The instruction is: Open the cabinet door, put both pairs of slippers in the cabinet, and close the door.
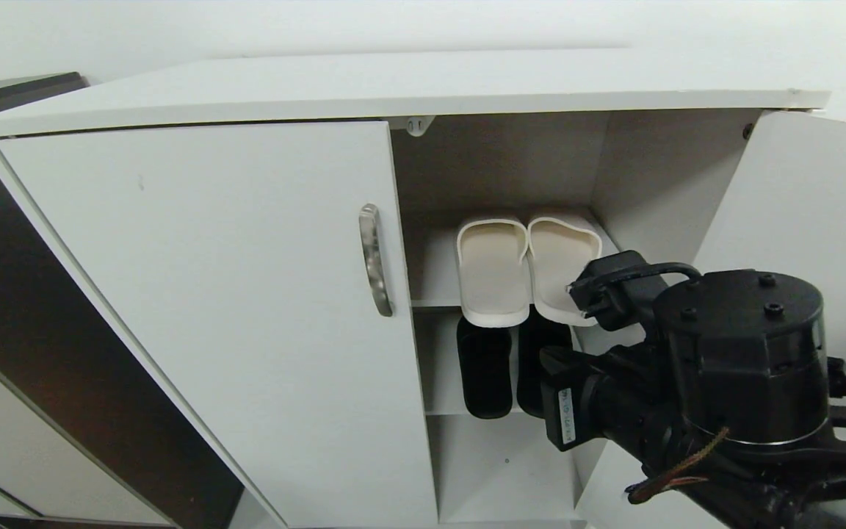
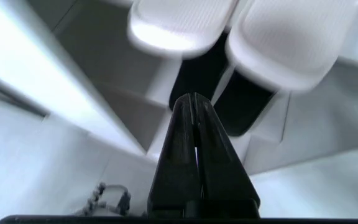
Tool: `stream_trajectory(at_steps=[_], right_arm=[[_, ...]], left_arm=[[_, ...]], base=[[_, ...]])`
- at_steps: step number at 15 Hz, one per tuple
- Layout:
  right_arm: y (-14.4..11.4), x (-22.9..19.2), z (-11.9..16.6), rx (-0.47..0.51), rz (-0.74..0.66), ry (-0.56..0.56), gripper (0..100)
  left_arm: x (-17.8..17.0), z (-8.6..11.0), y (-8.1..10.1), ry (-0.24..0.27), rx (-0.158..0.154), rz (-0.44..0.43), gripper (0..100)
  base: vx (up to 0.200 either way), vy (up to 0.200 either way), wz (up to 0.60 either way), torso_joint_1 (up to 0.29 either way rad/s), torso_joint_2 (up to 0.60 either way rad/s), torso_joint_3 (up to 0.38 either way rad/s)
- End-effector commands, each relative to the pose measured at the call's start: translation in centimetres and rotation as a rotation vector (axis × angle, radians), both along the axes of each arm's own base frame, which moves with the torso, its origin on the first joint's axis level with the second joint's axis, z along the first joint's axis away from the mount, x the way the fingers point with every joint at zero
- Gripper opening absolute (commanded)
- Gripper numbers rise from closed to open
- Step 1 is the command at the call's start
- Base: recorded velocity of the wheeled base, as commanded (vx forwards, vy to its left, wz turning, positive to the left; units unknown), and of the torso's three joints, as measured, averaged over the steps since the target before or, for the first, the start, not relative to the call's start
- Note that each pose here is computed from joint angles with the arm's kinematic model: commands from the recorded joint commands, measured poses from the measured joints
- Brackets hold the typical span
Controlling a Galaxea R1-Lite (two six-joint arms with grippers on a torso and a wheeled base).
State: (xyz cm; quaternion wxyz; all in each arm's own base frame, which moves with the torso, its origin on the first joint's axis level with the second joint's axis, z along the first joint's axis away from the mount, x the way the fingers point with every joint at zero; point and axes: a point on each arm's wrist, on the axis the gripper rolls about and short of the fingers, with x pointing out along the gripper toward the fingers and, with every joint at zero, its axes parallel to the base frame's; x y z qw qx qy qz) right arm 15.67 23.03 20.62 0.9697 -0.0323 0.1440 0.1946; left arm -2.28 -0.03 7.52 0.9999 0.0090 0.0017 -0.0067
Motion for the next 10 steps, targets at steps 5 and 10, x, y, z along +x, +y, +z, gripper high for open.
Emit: stream_trajectory(at_steps=[5,10], right_arm=[[0.26,-0.69,-0.09,-0.003,0.024,0.0,0],[0.34,-0.84,-0.25,-0.008,0.03,0.003,0]], left_arm=[[0.01,0.0,0.0,0.001,-0.001,0.001,0],[0.01,0.0,0.0,0.001,-0.001,0.001,0]], base=[[0.0,0.0,0.0,0.0,0.0,0.0],[-0.16,0.0,0.0,0.006,0.0,0.001]])
